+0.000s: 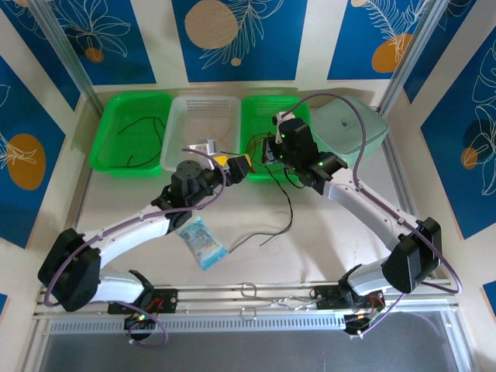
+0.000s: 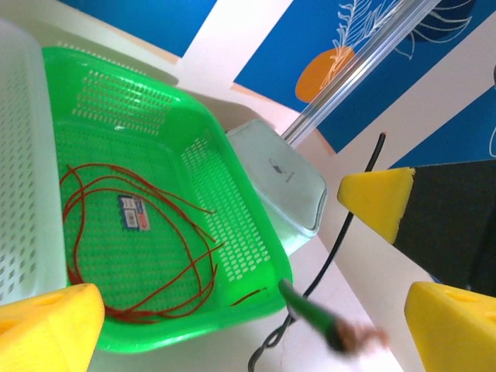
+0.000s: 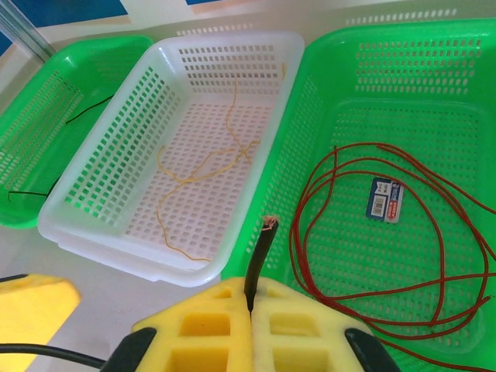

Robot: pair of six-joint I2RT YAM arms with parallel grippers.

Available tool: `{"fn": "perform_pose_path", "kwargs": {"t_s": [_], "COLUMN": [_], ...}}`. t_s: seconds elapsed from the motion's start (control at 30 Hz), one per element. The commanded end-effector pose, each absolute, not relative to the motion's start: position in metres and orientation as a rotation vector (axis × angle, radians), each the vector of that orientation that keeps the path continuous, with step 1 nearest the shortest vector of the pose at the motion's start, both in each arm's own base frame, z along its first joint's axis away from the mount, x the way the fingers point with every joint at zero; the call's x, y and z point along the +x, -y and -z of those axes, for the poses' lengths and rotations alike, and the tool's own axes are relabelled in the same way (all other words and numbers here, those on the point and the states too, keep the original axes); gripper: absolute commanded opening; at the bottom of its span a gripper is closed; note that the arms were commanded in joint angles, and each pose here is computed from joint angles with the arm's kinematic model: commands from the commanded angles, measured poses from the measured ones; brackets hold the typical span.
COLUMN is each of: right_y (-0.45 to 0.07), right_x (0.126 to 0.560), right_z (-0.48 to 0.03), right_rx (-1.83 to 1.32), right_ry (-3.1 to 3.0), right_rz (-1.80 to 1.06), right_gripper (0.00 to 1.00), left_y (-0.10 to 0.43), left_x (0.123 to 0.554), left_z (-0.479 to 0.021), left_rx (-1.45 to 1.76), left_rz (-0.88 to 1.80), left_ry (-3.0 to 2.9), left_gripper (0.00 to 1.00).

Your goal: Untangle the cables

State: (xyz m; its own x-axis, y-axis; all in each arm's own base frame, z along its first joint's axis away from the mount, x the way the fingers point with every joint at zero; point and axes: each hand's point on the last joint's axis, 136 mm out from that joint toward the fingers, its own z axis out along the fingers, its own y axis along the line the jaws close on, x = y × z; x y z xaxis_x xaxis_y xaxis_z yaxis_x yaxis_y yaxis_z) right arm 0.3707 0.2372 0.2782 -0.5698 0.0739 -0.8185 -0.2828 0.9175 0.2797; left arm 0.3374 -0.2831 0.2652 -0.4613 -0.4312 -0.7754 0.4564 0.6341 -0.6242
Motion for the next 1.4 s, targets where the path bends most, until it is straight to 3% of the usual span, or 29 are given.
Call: {"fn": "perform_pose_path", "kwargs": {"t_s": [0.0,0.03,0.1,0.13,0.17,0.2,0.47,0.9,1.1,1.37], "right_y": [-0.235,-0.234,-0.231,-0.23,-0.228,-0.225,-0.203,-0.157,-0.129,-0.116], "right_x": [0.366,0.365,0.364,0.364,0.363,0.363,0.357,0.349,0.342,0.342], "right_z": [-0.305,-0.306,-0.308,-0.31,-0.311,-0.314,-0.341,-0.412,-0.425,-0.459], "right_rx": [-0.135,-0.135,-0.124,-0.12,-0.114,-0.106,-0.037,0.118,0.22,0.012], "right_ry": [-2.08,-2.079,-2.074,-2.069,-2.066,-2.058,-1.971,-1.673,-1.583,-1.455], "right_rz": [-0.528,-0.53,-0.53,-0.533,-0.533,-0.533,-0.514,-0.308,-0.188,0.107], "right_gripper": [0.0,0.0,0.0,0.0,0.0,0.0,0.0,0.0,0.0,0.0], "left_y": [0.293,0.298,0.305,0.307,0.308,0.308,0.294,0.261,0.214,0.16], "left_x": [0.341,0.342,0.344,0.346,0.347,0.348,0.342,0.321,0.323,0.33], "left_z": [-0.299,-0.3,-0.301,-0.301,-0.3,-0.3,-0.325,-0.417,-0.441,-0.436], "left_rx": [0.028,0.04,0.048,0.048,0.039,0.031,0.124,0.402,0.311,0.268], "left_rz": [1.124,1.141,1.172,1.185,1.193,1.193,1.022,0.631,0.366,-0.055], "left_ry": [-1.606,-1.6,-1.597,-1.592,-1.588,-1.586,-1.602,-1.531,-1.48,-1.467], "left_gripper": [0.95,0.9,0.71,0.46,0.13,0.0,0.0,0.0,0.0,0.0]}}
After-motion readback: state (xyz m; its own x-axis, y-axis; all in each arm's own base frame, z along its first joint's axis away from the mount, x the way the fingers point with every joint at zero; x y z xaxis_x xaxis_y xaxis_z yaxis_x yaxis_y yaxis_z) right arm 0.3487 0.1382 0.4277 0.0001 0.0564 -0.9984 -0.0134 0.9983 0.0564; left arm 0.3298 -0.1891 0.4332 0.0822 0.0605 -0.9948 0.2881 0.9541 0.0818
